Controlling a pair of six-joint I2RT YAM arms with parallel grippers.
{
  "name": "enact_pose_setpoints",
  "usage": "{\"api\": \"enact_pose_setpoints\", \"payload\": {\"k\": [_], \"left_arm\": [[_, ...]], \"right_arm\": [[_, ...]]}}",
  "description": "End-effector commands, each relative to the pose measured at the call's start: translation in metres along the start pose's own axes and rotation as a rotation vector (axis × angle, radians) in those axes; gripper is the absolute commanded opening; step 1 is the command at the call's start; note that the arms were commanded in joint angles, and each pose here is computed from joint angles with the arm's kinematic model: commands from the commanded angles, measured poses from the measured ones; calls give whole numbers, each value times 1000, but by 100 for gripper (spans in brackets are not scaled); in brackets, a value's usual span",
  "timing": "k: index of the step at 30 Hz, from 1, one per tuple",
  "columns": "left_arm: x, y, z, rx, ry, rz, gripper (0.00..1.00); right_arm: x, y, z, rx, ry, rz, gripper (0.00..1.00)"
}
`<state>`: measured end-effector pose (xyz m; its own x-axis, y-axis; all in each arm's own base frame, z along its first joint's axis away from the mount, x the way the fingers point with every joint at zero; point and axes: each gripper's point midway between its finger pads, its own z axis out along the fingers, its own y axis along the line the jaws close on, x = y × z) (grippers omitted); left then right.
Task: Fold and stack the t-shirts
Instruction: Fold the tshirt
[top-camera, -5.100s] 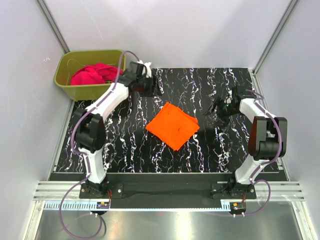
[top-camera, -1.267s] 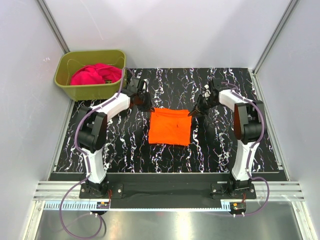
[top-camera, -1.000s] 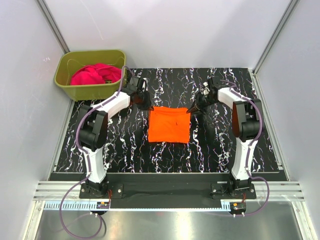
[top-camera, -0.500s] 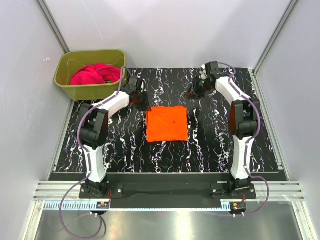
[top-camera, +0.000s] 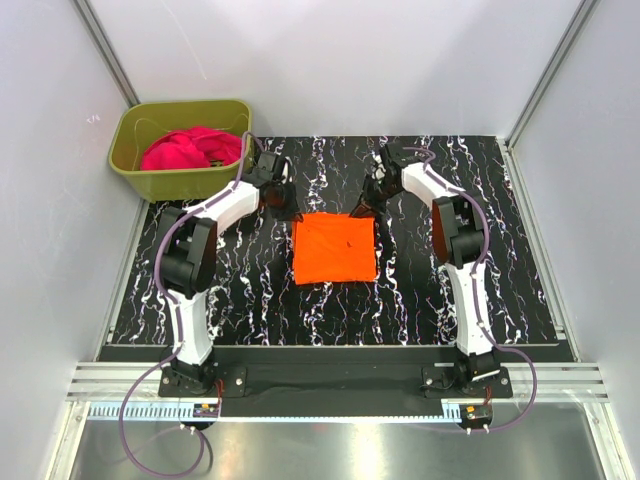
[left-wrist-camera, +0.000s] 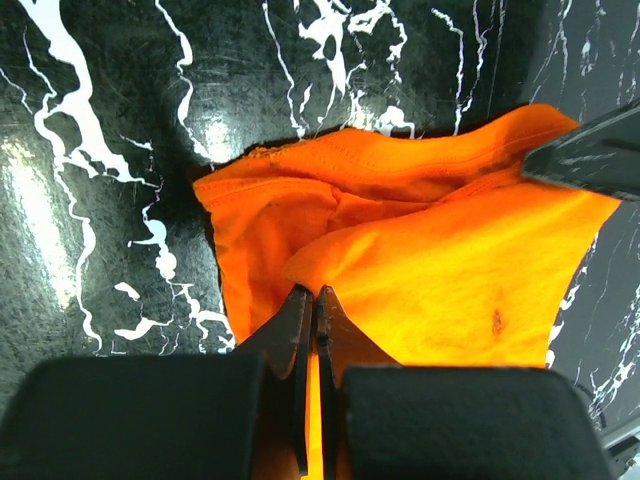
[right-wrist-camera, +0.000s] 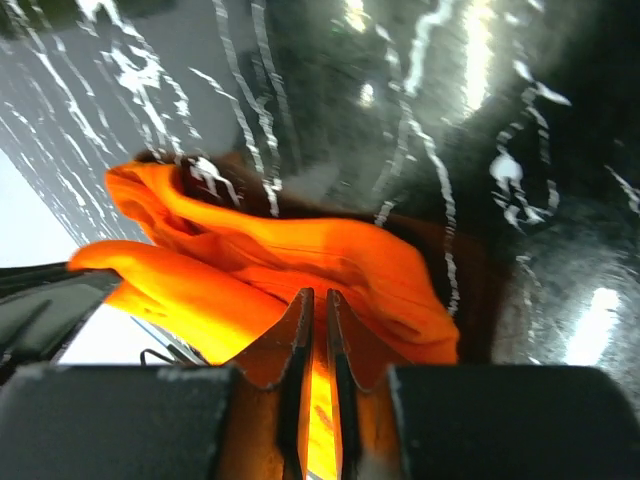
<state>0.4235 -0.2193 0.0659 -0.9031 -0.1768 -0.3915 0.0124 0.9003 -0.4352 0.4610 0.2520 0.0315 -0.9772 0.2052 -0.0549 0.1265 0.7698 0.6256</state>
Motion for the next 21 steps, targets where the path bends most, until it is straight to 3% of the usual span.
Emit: {"api": "enact_pose_setpoints", "payload": {"k": [1, 10, 14, 15, 21], "left_arm": [[-22, -4, 0, -5, -54, 24, 0], [-29, 2, 5, -47, -32, 96, 3], [-30, -2, 5, -25, -17, 147, 8], [-30, -2, 3, -22, -14, 154, 11], [-27, -20, -18, 41, -5, 201, 31]], "right_arm": [[6, 0, -6, -10, 17, 0, 15], [42, -33, -10, 47, 74, 47, 13], [88, -44, -16, 31, 135, 122, 11], [90, -34, -25, -1, 108, 105, 11], [188, 0, -31, -97, 232, 82, 11]]}}
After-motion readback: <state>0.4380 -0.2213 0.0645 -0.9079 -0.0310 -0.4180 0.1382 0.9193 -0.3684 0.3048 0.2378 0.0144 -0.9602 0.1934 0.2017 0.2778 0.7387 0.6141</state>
